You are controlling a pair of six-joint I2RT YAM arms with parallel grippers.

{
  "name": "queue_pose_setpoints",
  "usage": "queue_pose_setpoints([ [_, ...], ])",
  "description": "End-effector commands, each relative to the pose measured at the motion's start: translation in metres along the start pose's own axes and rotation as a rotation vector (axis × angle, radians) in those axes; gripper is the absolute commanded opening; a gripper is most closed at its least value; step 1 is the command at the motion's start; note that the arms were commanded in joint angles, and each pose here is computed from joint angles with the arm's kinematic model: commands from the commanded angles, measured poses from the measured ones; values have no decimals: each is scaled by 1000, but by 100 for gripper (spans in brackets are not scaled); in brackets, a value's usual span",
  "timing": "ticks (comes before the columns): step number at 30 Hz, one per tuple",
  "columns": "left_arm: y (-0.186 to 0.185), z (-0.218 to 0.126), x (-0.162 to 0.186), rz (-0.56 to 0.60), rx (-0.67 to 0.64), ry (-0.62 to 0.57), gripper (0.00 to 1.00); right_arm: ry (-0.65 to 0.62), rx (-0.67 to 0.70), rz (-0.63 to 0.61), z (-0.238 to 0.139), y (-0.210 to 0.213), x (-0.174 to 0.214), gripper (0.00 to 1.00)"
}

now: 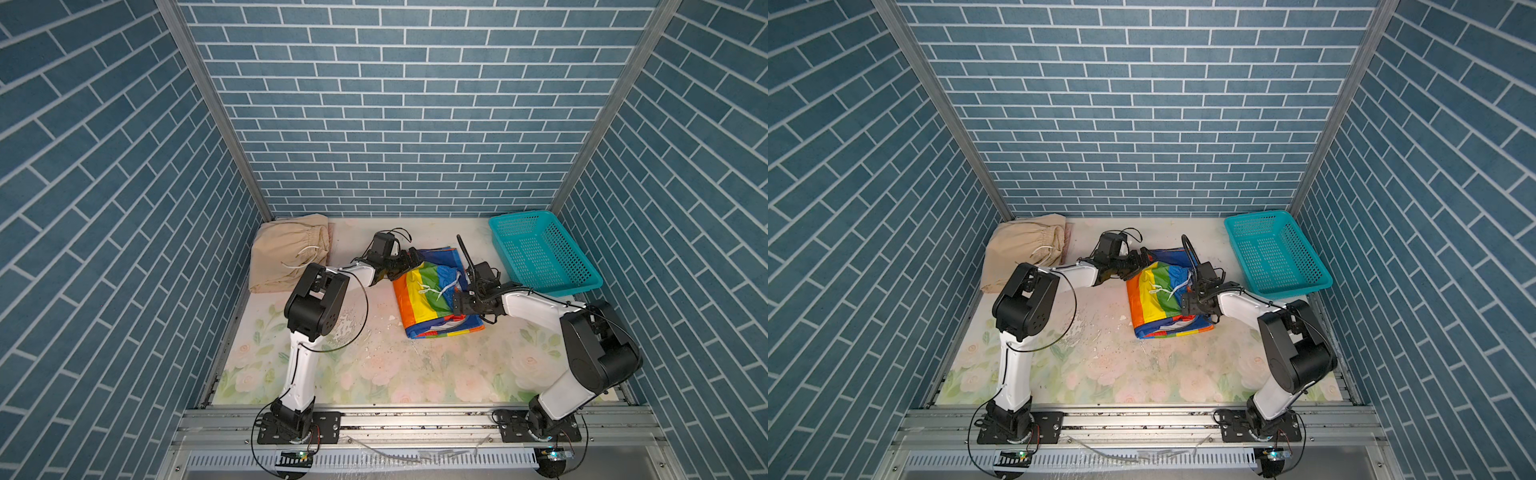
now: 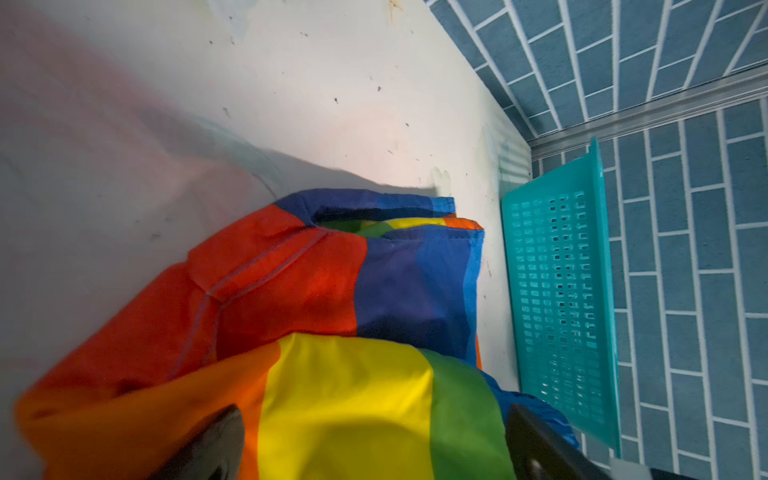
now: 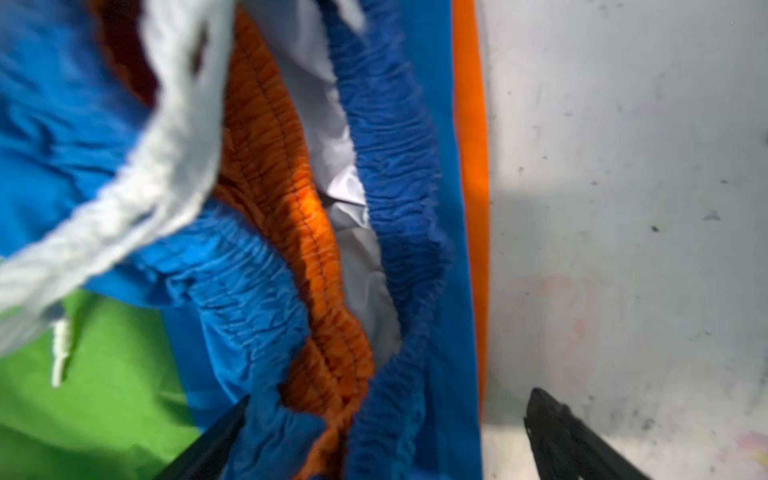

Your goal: Fold and stack the shorts

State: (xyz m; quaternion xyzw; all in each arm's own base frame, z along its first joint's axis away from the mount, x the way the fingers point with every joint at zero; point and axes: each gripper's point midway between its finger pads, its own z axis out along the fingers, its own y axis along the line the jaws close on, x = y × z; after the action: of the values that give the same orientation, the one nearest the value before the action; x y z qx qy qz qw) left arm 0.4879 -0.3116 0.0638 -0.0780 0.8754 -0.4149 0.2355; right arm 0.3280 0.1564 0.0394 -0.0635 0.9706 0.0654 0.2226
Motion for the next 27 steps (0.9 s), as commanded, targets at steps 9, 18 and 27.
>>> queue_pose_setpoints([
  [9,-89,-72,-47,52,194,-143,100,-212,-301,152,-88,41,-66,98],
  [18,-126,-150,1,-36,345,-272,100,-351,-663,407,-102,90,-124,98],
  [27,-110,-141,51,-139,447,-325,100,-356,-905,542,-91,134,-157,98],
])
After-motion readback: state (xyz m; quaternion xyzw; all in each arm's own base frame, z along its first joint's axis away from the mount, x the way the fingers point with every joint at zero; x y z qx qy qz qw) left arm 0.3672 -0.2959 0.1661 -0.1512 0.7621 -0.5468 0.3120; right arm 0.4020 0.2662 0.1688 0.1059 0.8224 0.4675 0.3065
